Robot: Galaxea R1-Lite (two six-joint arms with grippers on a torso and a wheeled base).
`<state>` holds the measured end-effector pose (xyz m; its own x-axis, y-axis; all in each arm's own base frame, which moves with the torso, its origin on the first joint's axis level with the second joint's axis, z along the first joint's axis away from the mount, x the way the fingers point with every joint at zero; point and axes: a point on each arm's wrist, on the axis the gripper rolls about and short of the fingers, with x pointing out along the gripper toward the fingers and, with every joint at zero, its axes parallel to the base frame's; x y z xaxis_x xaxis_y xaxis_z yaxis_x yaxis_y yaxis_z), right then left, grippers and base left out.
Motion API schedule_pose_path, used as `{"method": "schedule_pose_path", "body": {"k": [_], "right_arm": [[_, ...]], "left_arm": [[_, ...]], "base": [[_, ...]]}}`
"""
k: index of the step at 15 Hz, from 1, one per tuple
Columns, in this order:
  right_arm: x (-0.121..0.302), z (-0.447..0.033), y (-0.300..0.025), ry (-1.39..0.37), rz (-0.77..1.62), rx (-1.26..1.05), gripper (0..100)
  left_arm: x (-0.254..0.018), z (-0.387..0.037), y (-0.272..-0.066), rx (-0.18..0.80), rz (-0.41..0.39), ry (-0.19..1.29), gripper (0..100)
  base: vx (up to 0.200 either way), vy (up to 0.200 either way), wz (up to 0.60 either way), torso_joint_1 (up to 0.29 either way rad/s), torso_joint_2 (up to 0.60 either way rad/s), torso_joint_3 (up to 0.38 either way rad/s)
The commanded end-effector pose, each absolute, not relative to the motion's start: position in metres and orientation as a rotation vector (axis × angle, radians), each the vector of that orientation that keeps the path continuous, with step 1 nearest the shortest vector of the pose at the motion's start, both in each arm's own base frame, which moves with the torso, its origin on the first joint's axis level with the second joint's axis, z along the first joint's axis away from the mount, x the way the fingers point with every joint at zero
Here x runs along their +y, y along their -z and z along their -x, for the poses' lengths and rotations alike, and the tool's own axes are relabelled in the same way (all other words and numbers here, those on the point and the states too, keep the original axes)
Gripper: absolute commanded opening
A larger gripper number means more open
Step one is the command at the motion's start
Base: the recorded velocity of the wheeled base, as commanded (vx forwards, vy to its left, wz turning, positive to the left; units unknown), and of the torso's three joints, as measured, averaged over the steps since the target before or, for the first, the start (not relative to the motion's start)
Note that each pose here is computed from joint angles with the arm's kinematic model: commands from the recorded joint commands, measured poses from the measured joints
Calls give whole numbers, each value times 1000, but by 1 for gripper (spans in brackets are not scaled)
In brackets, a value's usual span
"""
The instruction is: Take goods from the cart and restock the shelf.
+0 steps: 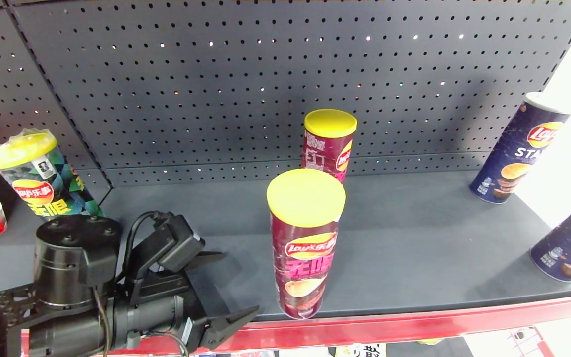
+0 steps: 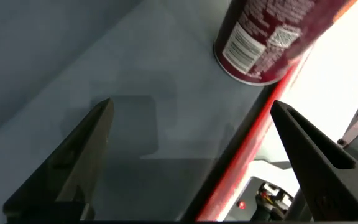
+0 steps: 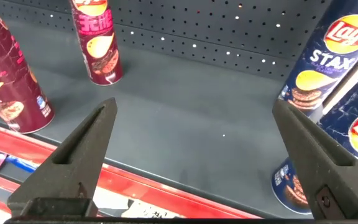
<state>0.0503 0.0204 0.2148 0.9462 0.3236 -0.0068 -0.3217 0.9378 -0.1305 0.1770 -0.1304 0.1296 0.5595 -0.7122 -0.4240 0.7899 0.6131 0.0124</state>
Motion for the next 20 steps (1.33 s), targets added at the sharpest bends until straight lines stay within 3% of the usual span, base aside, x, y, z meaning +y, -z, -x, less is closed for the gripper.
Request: {"method": "schedule_pose_path", "body": {"k": [1,20], "right_arm": [[20,-50,-215,-327,131,-15,100],[20,-51,-212,-327,130,-4,100]], "left_arm": [[-137,-186,-127,414,-213,894,100],[-154,-203,-124,416,-221,912,100]], "base": [[0,0,0,0,0,0],[0,0,0,0,0,0]]}}
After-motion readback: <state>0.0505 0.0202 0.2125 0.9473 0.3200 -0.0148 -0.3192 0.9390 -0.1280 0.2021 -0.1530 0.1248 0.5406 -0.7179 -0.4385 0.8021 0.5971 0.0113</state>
